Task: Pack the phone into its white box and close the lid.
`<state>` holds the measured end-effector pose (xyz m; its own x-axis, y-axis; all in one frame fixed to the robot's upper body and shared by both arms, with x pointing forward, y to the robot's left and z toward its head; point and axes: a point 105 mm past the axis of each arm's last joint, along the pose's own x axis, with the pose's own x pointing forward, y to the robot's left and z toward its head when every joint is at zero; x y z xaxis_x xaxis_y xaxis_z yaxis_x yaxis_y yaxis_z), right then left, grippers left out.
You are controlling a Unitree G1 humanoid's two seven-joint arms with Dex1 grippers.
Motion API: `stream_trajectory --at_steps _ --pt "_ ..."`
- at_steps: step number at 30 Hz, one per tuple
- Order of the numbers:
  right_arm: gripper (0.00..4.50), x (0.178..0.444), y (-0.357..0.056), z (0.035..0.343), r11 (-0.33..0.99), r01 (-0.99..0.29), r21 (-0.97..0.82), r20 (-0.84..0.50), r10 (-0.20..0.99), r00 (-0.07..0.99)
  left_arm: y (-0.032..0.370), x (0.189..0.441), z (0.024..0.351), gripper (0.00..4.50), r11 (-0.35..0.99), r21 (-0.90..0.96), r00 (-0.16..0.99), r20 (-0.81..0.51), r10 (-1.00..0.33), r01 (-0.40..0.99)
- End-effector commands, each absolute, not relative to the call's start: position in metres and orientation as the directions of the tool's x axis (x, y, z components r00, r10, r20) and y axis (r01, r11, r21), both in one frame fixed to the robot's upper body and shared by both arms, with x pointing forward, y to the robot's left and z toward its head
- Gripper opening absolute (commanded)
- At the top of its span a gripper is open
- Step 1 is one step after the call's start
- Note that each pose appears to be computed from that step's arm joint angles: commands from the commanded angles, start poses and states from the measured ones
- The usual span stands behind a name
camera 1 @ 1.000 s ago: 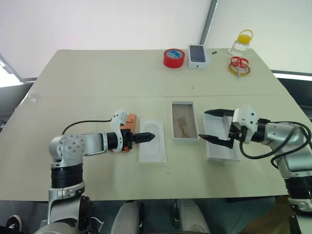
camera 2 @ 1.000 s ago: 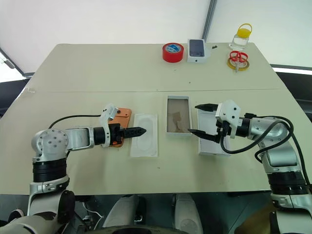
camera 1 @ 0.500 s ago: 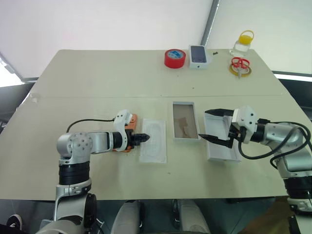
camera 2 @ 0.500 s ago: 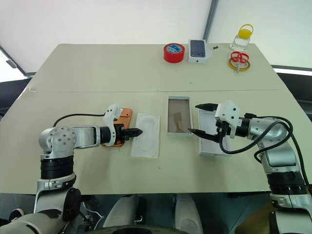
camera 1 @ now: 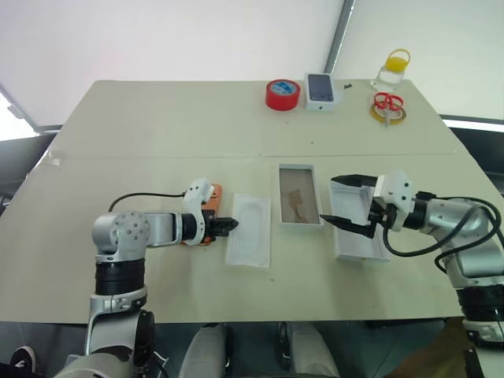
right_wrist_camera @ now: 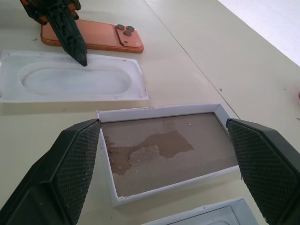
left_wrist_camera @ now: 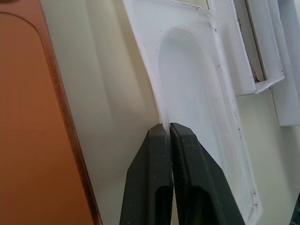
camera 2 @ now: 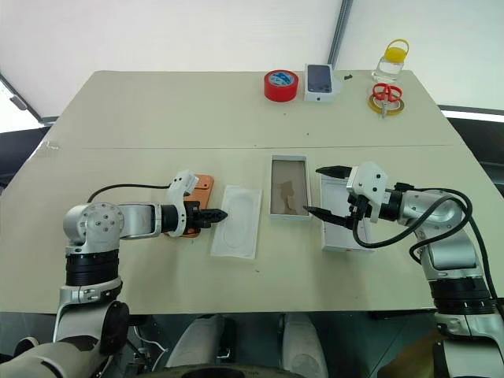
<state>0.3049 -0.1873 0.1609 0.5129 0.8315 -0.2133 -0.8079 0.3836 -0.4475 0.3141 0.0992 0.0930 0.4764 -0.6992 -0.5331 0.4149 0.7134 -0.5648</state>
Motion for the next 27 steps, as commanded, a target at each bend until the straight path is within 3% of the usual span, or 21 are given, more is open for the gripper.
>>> stream_trajectory --at_steps 1,8,17,18,20,26,27 --pt "4.5 0.3 -0.172 0.171 0.346 -0.809 -0.474 -0.181 0.861 0.475 0.11 0.323 0.096 0.07 0.732 -0.563 0.502 -0.537 -0.677 0.384" --pt "4.5 0.292 -0.139 0.153 0.271 -0.863 -0.426 -0.212 0.898 0.386 0.124 0.341 0.134 0.07 0.68 -0.634 0.578 -0.416 -0.702 0.369" --pt "4.5 0.318 -0.129 0.107 0.197 -0.908 -0.369 -0.452 0.816 0.36 0.127 0.347 0.151 0.07 0.663 -0.653 0.633 -0.348 -0.692 0.366" --pt "3.97 0.322 -0.131 0.105 0.204 -0.907 -0.367 -0.463 0.806 0.369 0.126 0.347 0.15 0.0 0.663 -0.655 0.635 -0.347 -0.69 0.363" --pt "3.33 0.324 -0.133 0.105 0.191 -0.914 -0.358 -0.479 0.802 0.355 0.125 0.346 0.151 0.0 0.657 -0.659 0.64 -0.333 -0.692 0.367" --pt "0.15 0.32 -0.131 0.104 0.141 -0.932 -0.334 -0.498 0.813 0.302 0.126 0.345 0.155 0.0 0.652 -0.663 0.657 -0.312 -0.687 0.367" --pt "0.06 0.317 -0.127 0.105 0.133 -0.937 -0.323 -0.488 0.825 0.285 0.128 0.346 0.155 0.0 0.656 -0.664 0.663 -0.314 -0.68 0.359"
